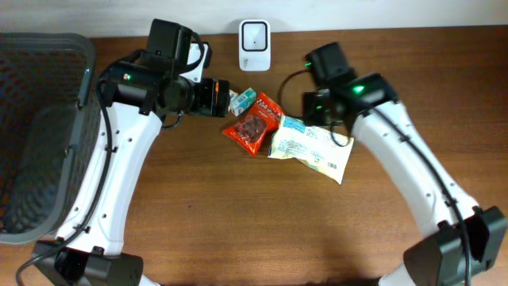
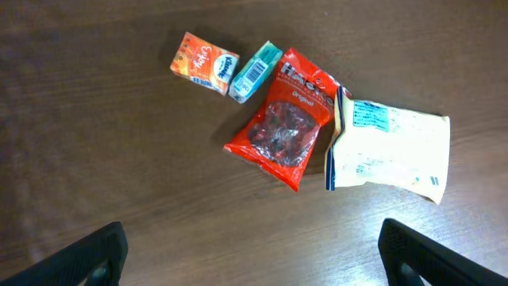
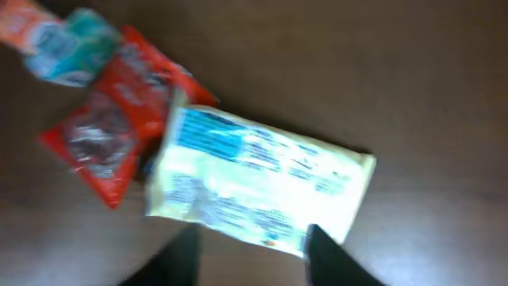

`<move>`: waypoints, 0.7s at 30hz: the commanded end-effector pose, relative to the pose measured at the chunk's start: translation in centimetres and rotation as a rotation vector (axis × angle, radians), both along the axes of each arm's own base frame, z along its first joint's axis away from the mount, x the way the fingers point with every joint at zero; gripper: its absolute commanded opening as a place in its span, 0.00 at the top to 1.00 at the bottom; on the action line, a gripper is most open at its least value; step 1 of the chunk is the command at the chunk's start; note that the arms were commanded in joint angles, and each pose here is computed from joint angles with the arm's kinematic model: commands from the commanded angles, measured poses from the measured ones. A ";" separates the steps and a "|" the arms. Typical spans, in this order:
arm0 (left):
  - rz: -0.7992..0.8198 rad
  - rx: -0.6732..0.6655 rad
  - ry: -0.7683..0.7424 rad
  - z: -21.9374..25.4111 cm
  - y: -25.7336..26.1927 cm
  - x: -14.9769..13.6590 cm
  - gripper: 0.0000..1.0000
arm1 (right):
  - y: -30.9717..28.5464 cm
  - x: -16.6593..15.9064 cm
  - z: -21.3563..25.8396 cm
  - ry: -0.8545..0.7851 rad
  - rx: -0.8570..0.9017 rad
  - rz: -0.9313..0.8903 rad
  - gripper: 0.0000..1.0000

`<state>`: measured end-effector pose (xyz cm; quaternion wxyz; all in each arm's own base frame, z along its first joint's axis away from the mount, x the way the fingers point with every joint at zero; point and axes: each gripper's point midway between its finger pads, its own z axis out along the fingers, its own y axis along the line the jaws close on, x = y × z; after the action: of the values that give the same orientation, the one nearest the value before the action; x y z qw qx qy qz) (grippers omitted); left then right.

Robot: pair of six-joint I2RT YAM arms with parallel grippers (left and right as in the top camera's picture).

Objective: Scan the item barcode

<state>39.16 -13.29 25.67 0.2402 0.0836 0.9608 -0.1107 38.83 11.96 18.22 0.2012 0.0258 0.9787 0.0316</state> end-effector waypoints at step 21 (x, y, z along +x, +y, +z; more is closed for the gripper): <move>0.033 0.036 0.012 -2.0 0.4 1.8 0.01 | 11.5 2.1 -8.4 0.152 0.372 0.203 0.38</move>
<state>39.94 -13.51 25.71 0.2512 0.0838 0.9577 -0.1126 40.13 21.36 9.65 0.1001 -0.0184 0.9738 0.2033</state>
